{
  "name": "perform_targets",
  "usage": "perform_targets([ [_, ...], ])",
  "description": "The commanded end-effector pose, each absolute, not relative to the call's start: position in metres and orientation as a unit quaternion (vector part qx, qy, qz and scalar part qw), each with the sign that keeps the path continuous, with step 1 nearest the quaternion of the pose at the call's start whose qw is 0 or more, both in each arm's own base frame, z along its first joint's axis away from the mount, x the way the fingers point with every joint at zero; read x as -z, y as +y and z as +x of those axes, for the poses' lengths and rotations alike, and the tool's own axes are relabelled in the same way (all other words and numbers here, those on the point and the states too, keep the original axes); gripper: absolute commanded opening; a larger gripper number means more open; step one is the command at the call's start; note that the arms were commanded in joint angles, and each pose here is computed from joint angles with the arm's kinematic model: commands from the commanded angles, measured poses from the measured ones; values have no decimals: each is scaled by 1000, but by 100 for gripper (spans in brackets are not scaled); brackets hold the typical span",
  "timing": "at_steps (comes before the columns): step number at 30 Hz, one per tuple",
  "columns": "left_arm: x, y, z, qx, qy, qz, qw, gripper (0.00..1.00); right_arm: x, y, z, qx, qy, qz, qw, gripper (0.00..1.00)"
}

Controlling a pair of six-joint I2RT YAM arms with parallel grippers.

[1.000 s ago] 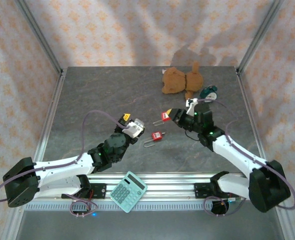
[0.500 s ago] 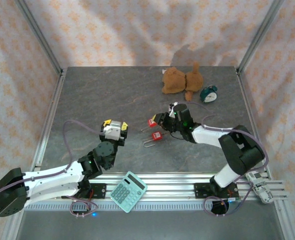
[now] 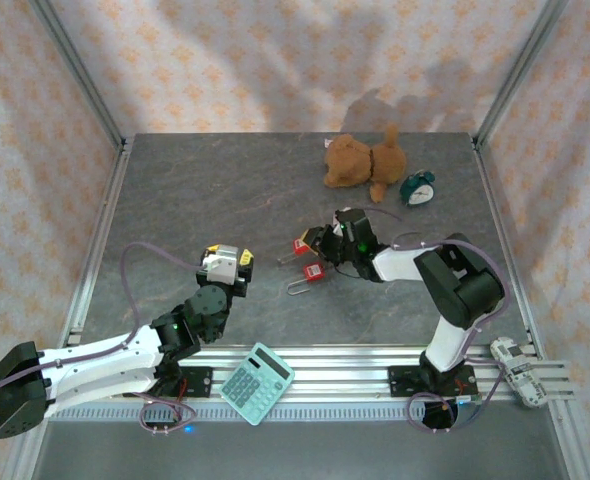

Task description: Unlock with the key

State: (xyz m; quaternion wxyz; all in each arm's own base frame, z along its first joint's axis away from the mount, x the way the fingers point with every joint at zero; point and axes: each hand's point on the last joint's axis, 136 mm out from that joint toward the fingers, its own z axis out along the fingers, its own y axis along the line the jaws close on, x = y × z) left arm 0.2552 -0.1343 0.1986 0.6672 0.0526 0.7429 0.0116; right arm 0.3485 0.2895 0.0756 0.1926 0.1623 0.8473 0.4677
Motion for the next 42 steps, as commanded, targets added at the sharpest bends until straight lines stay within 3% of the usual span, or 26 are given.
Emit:
perform_targets([
  [1, -194, -132, 254, -5, 747, 46, 663, 60, -85, 298, 363, -477, 838, 161, 211, 14],
  [16, -188, -135, 254, -4, 750, 53, 660, 60, -73, 281, 377, -433, 855, 177, 225, 16],
  [28, -187, -138, 255, -4, 750, 58, 659, 60, -70, 285, 383, -461, 844, 167, 217, 17],
  [38, -188, -136, 255, -12, 749, 61, 659, 61, -47, 274, 380, -454, 850, 175, 201, 25],
  [42, -190, -136, 254, -7, 747, 58, 662, 62, -43, 268, 378, -434, 861, 173, 200, 36],
])
